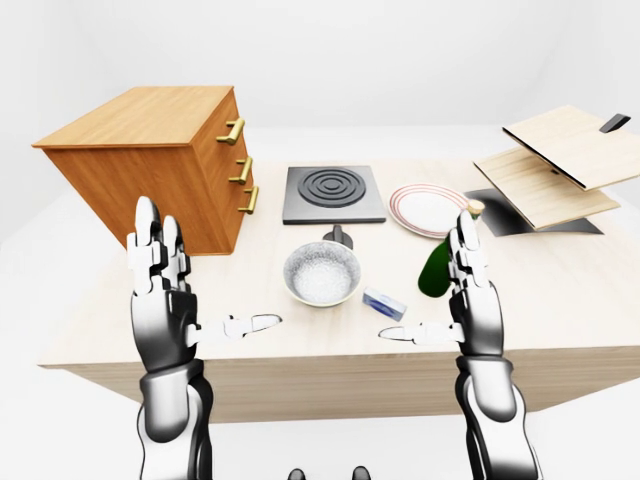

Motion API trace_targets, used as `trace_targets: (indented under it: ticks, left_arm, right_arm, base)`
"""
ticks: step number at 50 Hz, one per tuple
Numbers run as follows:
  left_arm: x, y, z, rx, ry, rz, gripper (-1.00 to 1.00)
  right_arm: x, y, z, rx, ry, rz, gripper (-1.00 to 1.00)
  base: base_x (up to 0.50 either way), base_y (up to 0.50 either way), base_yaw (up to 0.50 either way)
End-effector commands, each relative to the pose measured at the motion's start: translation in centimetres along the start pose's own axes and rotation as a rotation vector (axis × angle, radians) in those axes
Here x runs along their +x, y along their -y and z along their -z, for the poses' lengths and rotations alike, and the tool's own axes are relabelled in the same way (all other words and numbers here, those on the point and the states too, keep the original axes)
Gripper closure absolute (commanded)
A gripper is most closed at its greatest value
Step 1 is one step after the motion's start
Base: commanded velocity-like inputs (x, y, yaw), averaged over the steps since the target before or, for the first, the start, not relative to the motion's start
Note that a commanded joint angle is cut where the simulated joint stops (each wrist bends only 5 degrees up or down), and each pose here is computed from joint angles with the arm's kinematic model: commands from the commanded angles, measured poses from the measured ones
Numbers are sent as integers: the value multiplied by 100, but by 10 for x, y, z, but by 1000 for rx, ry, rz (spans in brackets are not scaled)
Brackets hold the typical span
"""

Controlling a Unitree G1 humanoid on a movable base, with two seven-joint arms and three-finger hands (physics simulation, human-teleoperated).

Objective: Put the bowl on the top of the cabinet.

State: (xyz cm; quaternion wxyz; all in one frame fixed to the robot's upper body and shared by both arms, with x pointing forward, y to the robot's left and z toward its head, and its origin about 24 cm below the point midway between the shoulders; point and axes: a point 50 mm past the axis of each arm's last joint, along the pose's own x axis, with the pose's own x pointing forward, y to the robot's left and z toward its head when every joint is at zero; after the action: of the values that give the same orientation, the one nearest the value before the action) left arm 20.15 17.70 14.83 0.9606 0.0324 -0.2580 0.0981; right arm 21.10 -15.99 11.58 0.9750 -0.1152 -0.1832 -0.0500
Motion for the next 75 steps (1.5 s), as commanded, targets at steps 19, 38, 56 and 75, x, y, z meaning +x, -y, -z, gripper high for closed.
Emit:
trace_targets:
  ticks: [19,38,56,75]
  left_arm:
    - [1,1,2,6,-6,2,-100]
    - [3,0,3,17,-4,-9,-100]
    - [1,1,5,12,-18,5,-100]
    - [2,4,0,5,5,30,-100]
  right_arm:
    - [-1,1,-3,-2,10,1,-100]
    - [0,2,-1,-5,5,7,-100]
    - [0,0,-6,3,27,-7,-100]
    - [0,-2,0,4,1,-11,-100]
  base:
    - [0,50,0]
    - [0,50,0]
    - [0,48,0]
    - [0,5,0]
